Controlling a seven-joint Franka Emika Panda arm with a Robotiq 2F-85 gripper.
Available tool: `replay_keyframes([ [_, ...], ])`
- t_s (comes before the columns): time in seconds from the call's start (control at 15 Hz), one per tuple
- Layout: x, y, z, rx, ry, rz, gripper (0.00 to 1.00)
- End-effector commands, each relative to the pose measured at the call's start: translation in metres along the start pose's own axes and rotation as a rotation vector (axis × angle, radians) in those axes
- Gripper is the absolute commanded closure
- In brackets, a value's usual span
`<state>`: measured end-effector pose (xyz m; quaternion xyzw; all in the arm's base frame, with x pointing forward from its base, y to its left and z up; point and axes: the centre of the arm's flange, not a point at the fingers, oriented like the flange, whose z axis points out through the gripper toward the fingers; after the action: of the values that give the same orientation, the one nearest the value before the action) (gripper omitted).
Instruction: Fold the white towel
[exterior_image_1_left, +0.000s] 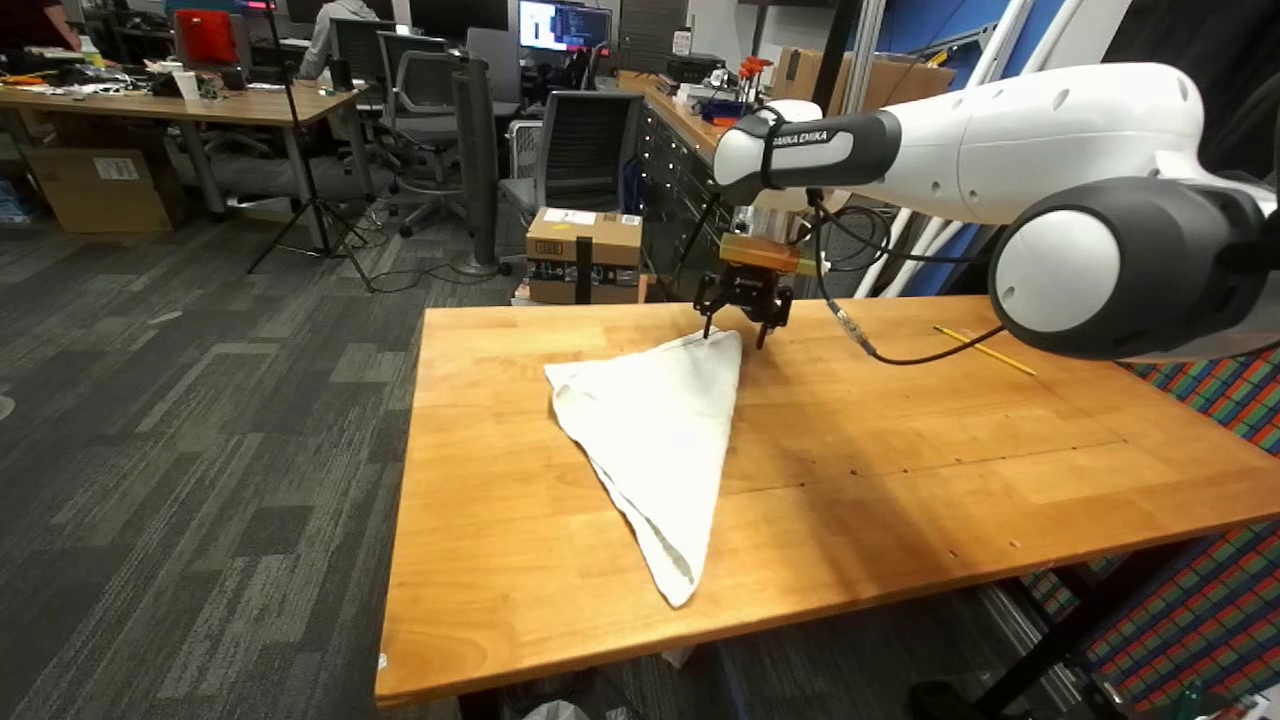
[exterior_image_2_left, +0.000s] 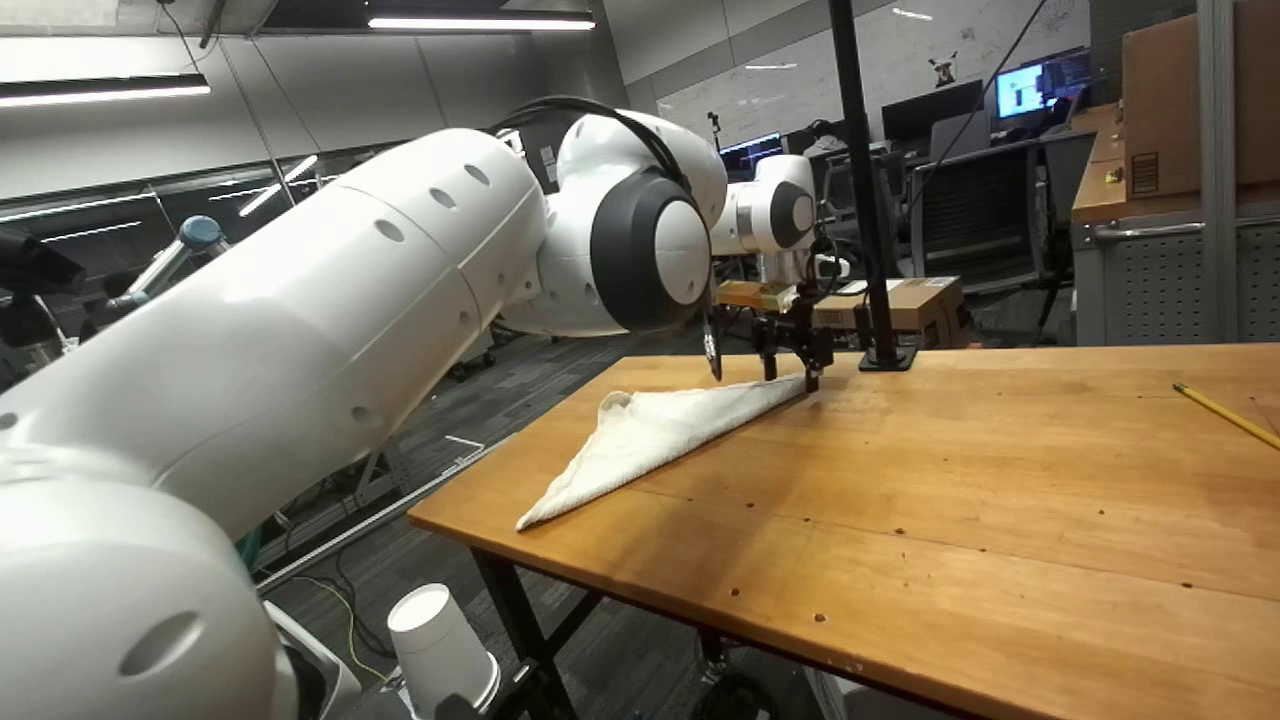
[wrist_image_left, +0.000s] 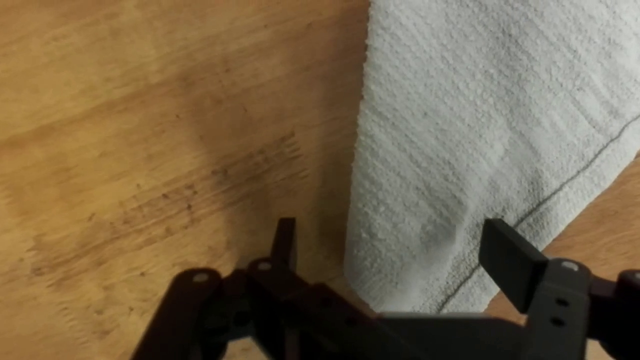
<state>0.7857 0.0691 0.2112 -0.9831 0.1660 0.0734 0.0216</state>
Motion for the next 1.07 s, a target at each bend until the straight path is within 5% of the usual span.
replay_keyframes([
  [0.0,0.027,-0.011,-0.007,0.035,-0.017,0.000,0.40],
  [0.47,0.020,-0.008,-0.017,0.029,-0.004,-0.003,0.95],
  [1.0,-0.010,-0.001,-0.062,0.056,0.086,0.000,0.98],
])
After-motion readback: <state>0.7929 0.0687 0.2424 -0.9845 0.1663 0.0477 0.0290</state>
